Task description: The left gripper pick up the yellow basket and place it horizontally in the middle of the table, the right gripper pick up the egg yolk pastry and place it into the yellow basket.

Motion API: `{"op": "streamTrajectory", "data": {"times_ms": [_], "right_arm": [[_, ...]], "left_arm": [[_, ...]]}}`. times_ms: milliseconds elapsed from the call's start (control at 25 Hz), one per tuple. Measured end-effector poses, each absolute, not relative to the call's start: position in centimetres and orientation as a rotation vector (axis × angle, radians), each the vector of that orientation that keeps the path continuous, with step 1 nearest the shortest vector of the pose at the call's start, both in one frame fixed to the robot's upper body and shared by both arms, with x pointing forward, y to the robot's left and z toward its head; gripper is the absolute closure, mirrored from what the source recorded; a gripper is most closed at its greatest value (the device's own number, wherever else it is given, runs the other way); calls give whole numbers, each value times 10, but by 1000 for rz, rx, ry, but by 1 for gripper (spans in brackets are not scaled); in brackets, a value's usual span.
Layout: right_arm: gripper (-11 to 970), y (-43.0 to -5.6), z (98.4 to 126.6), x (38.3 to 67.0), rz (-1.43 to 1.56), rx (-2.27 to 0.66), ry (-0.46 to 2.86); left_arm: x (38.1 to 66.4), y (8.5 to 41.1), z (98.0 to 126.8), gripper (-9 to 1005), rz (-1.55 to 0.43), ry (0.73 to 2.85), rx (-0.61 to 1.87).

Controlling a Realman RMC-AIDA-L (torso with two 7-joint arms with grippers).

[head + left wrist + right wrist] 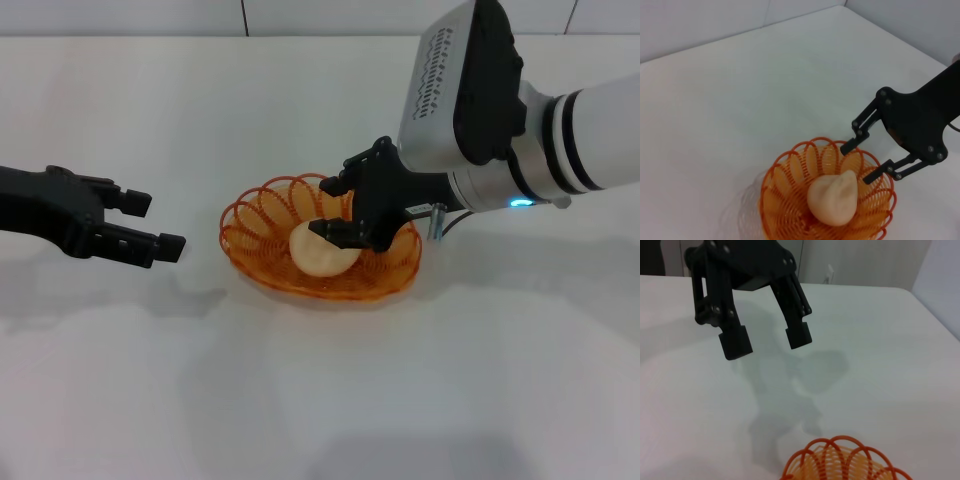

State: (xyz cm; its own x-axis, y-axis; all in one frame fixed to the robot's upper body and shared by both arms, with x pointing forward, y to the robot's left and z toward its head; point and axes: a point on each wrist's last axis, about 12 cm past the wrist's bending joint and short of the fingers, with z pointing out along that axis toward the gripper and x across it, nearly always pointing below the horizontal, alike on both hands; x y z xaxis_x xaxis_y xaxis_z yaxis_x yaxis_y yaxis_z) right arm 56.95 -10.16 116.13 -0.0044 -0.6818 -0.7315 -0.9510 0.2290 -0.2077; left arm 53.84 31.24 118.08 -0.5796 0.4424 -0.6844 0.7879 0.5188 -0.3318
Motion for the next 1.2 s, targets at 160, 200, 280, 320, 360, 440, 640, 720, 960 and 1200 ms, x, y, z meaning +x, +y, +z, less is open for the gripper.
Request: {"op": "streamTrajectory", "data": {"times_ms": [160,200,280,320,360,440,640,720,960,1200], "right_arm": [[534,-106,1163,569,454,-1505,1754],[513,-107,1164,568,455,-1499,1756],[472,-111,1165,567,457,-1486,1759],[451,-114,1165,566,458,-1479,1763],[431,-116,1166,566,457,-1470,1764],[371,-122,1166,565,452,-1447,1769],[174,-150,1170,561,432,-1325,1798],[144,-163,1169,556,420,-1285,1811],[97,-194,1166,546,466,-1221,1862],[102,-213,1161,535,595,-1241,1822]], "left_arm": [[538,313,1181,108,-864,2235,994],[538,313,1181,108,-865,2234,994],[538,313,1181,108,-866,2231,994],[538,313,1181,108,-865,2229,996],[538,313,1181,108,-865,2227,997],[538,313,1181,108,-864,2222,1000],[537,316,1179,108,-852,2210,1000],[537,316,1177,108,-852,2204,999],[536,318,1171,108,-872,2194,991],[535,317,1169,108,-879,2177,1002]]}}
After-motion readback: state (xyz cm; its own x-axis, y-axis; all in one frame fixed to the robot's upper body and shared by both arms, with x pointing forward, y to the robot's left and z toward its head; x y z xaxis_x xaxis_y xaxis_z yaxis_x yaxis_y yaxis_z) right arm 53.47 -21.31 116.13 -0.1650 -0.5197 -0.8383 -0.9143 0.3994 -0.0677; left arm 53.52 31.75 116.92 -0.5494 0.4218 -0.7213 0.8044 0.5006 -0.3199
